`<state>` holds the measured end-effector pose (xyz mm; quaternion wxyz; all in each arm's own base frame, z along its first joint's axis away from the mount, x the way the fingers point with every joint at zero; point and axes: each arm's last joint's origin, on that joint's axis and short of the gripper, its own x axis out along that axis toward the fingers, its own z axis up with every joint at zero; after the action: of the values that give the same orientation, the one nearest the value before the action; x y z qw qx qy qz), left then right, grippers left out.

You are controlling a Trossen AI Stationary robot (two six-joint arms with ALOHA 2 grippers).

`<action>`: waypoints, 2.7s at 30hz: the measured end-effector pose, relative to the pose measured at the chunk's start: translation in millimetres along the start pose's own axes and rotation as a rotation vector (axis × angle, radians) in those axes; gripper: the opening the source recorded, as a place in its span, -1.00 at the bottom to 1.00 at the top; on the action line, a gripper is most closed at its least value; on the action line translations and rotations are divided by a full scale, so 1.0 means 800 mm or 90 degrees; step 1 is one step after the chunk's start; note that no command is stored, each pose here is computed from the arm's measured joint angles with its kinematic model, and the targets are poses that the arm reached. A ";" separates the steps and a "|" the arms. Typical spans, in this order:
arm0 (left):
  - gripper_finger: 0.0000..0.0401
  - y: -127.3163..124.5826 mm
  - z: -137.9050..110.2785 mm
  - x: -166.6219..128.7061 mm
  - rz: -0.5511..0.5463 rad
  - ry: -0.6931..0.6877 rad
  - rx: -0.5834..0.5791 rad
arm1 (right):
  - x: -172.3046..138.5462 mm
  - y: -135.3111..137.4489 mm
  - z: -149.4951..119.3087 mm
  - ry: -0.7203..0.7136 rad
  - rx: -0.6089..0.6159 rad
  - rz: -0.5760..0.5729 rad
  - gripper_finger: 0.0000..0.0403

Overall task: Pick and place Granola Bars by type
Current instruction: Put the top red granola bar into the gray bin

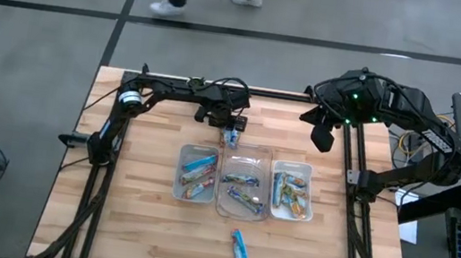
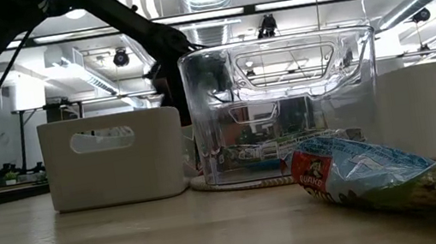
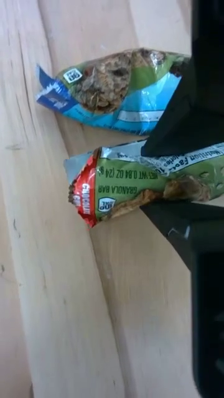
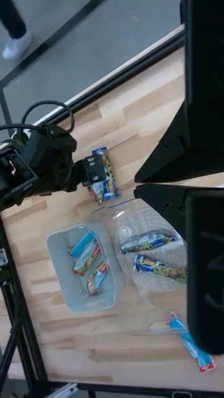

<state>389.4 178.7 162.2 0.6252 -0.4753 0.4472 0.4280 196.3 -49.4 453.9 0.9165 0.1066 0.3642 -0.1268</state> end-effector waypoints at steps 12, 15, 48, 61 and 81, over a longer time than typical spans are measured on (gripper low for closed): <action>-0.62 -0.001 0.000 0.000 -0.007 0.007 0.011 | 0.000 0.000 0.001 -0.008 0.005 0.001 -0.96; -0.63 -0.001 0.000 0.000 -0.007 0.007 0.016 | 0.000 0.000 0.003 -0.015 0.006 0.002 -0.96; -0.78 -0.004 0.062 -0.164 -0.060 -0.112 0.187 | 0.000 0.000 0.004 -0.019 0.017 0.000 -0.96; -0.77 -0.001 0.048 -0.277 -0.080 -0.153 0.314 | 0.000 -0.001 0.004 -0.019 0.042 -0.002 -0.96; -0.77 -0.013 -0.011 -0.290 -0.070 -0.032 0.487 | 0.000 -0.001 0.003 -0.017 0.076 0.000 -0.96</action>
<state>343.7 142.8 387.0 0.7903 -0.2204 0.5326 0.2075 197.8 -51.2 455.7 0.9133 0.1592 0.3437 -0.1497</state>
